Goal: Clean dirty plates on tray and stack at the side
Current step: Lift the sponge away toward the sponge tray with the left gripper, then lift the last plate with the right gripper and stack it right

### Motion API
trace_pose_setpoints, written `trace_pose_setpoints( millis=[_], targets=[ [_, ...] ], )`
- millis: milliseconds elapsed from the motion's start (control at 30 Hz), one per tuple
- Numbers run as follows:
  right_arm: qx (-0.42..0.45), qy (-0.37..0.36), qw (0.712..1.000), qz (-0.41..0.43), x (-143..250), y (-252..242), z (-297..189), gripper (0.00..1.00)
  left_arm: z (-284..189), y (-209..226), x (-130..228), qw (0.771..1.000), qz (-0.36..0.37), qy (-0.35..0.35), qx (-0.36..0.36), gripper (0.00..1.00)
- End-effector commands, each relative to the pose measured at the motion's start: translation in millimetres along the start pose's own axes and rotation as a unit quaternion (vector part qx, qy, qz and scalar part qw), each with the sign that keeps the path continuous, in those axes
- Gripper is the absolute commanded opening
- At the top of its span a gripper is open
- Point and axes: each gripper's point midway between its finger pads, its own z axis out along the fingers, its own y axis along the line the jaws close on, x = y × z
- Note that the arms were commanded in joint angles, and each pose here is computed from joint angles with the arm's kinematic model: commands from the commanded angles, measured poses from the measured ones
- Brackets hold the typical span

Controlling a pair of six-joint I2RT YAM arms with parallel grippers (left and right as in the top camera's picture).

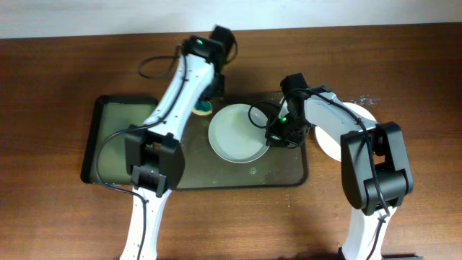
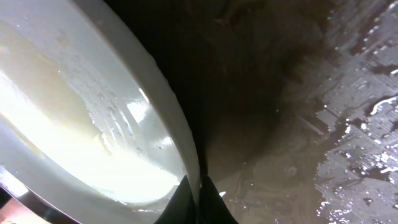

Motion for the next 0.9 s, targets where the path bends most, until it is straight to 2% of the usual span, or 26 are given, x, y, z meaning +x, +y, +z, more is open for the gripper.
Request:
trace_pose_setpoints(
  millis=[0, 133, 300, 433, 700, 867],
  targets=[
    [0.046, -0.006, 0.998, -0.030, -2, -22, 2, 0.04, -15, 17, -5, 0.999, 0.003, 0.006, 0.035, 0.00],
    [0.042, -0.038, 0.997, -0.058, -5, -11, -25, 0.04, -11, 11, 4, 0.992, 0.001, 0.046, 0.121, 0.00],
    [0.100, -0.137, 0.981, -0.092, -5, -3, -87, 0.04, -8, 14, 5, 0.990, -0.005, 0.054, 0.127, 0.00],
    [0.176, -0.206, 0.955, -0.120, 7, 0, -128, 0.04, -8, 14, 5, 0.990, -0.005, 0.054, 0.127, 0.00],
    [0.330, -0.350, 0.868, -0.122, 29, 4, -190, 0.04, -8, 14, 5, 0.990, -0.005, 0.054, 0.127, 0.00],
    [0.399, -0.403, 0.807, -0.161, 40, 16, -212, 0.04, -8, 14, 5, 0.990, -0.005, 0.054, 0.127, 0.00]
  ],
)
